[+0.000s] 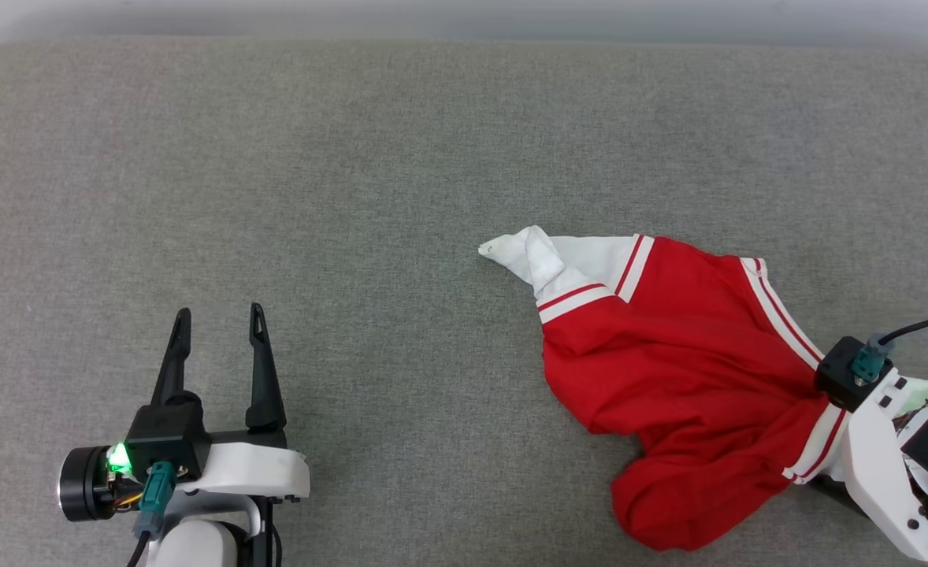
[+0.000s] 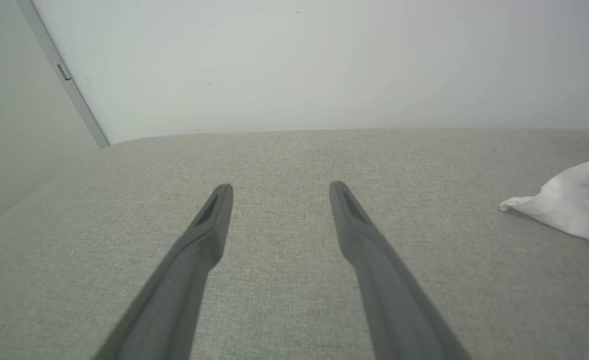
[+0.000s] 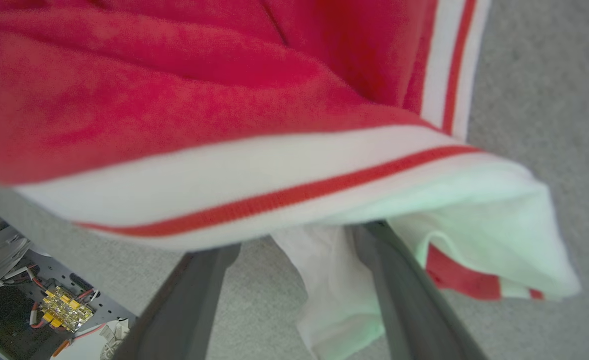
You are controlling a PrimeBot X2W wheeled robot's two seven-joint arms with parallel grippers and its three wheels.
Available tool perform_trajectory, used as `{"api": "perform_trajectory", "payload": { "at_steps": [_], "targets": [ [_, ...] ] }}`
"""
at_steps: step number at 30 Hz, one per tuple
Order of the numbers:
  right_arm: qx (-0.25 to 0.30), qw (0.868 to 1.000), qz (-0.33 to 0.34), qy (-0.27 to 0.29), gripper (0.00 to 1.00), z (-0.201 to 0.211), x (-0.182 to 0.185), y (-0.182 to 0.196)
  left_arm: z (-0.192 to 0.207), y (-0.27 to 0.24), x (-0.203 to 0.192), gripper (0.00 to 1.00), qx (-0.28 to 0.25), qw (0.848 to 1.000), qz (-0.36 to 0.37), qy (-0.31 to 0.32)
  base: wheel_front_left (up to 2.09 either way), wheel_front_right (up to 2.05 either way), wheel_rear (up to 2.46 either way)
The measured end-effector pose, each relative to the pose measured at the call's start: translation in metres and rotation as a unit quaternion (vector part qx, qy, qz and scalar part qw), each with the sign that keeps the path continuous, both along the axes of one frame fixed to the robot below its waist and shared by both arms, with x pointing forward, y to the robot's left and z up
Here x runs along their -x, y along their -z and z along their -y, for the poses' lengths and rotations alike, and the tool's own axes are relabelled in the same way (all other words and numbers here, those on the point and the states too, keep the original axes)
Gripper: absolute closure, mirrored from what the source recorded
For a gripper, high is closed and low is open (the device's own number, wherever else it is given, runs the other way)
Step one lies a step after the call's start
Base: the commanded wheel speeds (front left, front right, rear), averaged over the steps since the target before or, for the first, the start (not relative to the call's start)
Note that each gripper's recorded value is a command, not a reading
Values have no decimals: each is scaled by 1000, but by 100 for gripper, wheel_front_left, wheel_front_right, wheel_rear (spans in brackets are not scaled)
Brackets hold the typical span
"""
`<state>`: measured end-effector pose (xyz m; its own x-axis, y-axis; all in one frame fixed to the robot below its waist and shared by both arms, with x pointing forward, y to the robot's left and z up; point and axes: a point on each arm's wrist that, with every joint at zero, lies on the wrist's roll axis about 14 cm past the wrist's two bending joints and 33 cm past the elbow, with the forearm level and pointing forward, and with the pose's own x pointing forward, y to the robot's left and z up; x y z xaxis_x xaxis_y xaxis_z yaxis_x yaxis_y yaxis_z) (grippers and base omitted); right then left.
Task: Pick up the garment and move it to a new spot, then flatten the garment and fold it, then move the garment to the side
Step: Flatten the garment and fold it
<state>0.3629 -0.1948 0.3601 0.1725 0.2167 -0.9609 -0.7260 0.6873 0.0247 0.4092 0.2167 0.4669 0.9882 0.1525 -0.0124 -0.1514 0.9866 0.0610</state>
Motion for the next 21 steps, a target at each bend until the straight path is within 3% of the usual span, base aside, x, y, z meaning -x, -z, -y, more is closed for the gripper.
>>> {"api": "perform_trajectory", "payload": {
  "at_steps": [1, 2, 3, 10, 12, 21],
  "targets": [
    [-5, 1000, 3, 3, 0, 0, -1, -1, -1, -1, 0, 0, 0, 1000, 1, -1, 0, 0, 0],
    [-11, 1000, 7, 8, 58, 0, -1, -1, -1, -1, 0, 0, 0, 1000, 2, -1, 0, 0, 0],
    [-18, 1000, 16, 10, 100, -1, -2, -4, -1, -2, 1, 0, 1, 1000, 3, -2, 0, 0, 0],
    [-69, 992, 104, 14, 100, -4, -9, -43, 7, -11, 10, 0, 7, 1000, 13, 7, 0, 0, 0],
    [-88, 988, 125, 26, 100, 4, 9, -55, 13, -16, 14, 0, 10, 1000, 19, 14, 0, 0, 0],
    [-84, 991, 56, 91, 100, 24, 79, -8, 22, -16, 15, 0, 18, 999, 20, 26, 0, 0, 0]
  ]
}}
